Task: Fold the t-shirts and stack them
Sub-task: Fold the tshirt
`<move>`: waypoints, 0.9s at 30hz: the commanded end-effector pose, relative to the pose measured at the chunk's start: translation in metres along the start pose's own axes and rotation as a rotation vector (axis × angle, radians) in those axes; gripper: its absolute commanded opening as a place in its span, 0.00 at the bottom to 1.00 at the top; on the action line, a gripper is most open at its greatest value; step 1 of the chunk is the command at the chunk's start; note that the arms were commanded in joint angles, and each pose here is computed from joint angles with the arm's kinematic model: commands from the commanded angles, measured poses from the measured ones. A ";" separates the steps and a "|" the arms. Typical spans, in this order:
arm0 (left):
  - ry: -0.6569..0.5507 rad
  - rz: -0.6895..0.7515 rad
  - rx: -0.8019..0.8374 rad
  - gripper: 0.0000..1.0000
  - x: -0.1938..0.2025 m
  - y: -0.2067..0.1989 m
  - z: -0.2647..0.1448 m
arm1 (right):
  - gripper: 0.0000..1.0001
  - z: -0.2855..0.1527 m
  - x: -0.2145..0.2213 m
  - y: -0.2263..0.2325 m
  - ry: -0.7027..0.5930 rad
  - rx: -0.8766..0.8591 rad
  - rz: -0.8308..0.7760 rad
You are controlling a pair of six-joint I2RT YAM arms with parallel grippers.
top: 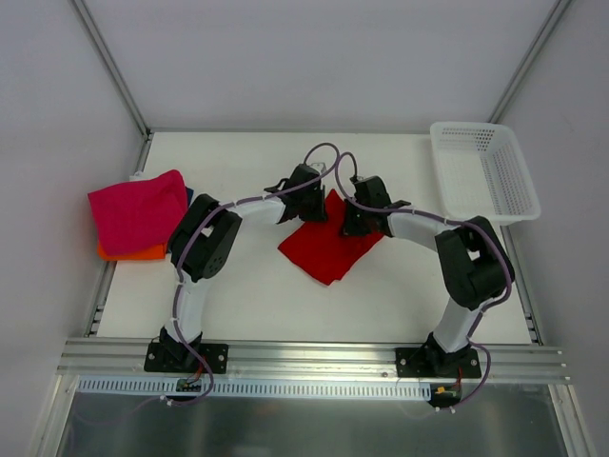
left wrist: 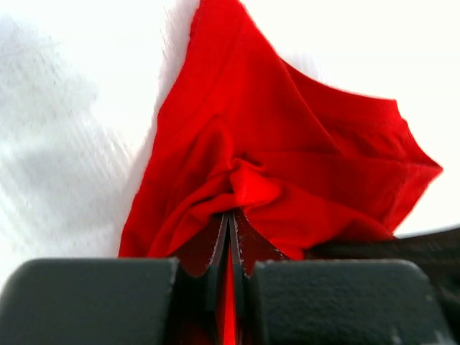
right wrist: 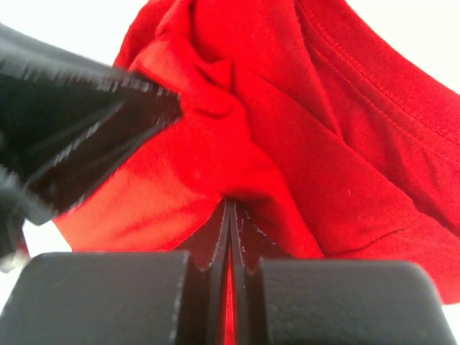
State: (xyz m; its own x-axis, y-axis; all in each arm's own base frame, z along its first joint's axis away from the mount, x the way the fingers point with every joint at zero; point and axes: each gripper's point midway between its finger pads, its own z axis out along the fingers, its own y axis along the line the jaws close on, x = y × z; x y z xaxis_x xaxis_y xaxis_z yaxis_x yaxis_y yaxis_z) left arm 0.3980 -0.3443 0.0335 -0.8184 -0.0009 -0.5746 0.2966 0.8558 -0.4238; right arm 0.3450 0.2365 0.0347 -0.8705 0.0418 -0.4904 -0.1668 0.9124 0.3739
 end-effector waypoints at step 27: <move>-0.145 -0.062 -0.131 0.00 0.017 0.025 -0.078 | 0.40 -0.151 0.048 -0.039 -0.350 0.102 0.029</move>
State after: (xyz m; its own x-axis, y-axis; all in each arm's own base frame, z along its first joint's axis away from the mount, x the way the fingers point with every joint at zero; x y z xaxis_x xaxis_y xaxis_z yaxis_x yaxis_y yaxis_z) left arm 0.3519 -0.2809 0.0361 -0.8004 -0.0745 -0.5948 0.1777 0.9181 -0.3542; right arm 0.2360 0.1372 0.1069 -0.7007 0.1231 -0.7028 -0.0961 0.9597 0.2640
